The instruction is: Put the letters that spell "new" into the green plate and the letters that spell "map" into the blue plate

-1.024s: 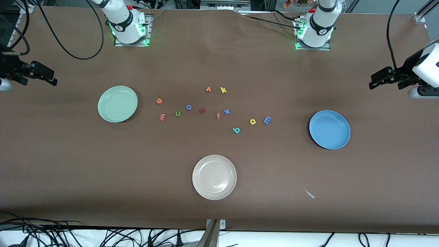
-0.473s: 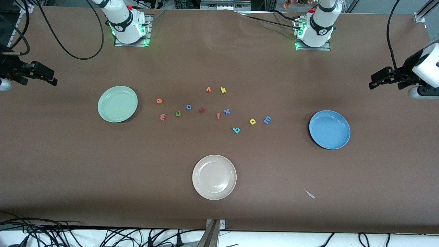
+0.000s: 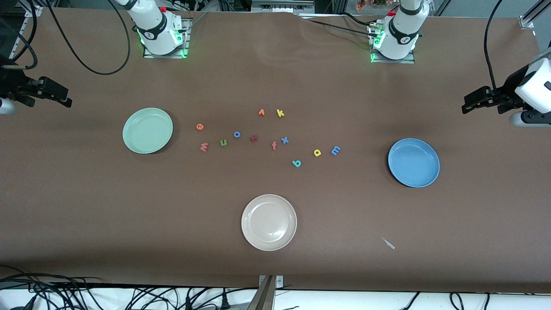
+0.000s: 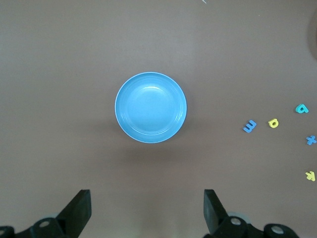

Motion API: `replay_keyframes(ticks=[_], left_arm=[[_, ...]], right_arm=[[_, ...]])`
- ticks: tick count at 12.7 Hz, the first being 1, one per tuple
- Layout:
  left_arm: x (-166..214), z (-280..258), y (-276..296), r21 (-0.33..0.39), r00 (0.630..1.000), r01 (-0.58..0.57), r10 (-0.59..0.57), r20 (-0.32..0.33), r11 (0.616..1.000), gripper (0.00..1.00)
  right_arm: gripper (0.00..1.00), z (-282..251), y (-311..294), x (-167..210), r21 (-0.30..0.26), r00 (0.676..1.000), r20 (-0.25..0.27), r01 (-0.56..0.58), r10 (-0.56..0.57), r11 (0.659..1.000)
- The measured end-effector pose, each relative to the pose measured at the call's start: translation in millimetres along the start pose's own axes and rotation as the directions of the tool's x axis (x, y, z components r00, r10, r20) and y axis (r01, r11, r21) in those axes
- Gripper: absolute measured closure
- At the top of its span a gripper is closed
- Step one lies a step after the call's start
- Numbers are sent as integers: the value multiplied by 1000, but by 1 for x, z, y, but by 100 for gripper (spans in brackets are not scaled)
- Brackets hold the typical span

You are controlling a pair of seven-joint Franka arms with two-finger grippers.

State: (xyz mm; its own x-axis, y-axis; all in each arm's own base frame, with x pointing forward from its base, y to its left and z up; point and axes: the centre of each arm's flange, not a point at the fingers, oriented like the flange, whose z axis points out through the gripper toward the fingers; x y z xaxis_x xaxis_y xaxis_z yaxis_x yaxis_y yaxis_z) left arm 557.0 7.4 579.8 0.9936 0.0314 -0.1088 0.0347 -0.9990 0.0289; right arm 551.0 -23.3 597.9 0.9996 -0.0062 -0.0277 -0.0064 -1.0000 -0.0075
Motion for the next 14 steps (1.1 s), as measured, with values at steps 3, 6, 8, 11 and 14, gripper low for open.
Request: replay_keyframes(ticks=[3,6,8,11,14], left_arm=[[9,15,-3,0,1000,6,-6,24,1000,0],[35,63,5,4,995,7,-8,104,1000,0],[49,96,41,27,988,53,-56,146,998,0],[53,134,147,64,971,197,-204,126,978,0],[56,164,220,-22,928,361,-356,108,932,0]], right_arm=[[0,5,0,0,1,1000,19,0,0,1000],[0,24,-12,9,8,999,50,19,-19,1000],[0,59,-41,21,38,992,112,57,-61,998],[0,135,-115,44,25,975,183,122,-124,992],[0,211,-157,55,-18,982,188,0,4,1000]])
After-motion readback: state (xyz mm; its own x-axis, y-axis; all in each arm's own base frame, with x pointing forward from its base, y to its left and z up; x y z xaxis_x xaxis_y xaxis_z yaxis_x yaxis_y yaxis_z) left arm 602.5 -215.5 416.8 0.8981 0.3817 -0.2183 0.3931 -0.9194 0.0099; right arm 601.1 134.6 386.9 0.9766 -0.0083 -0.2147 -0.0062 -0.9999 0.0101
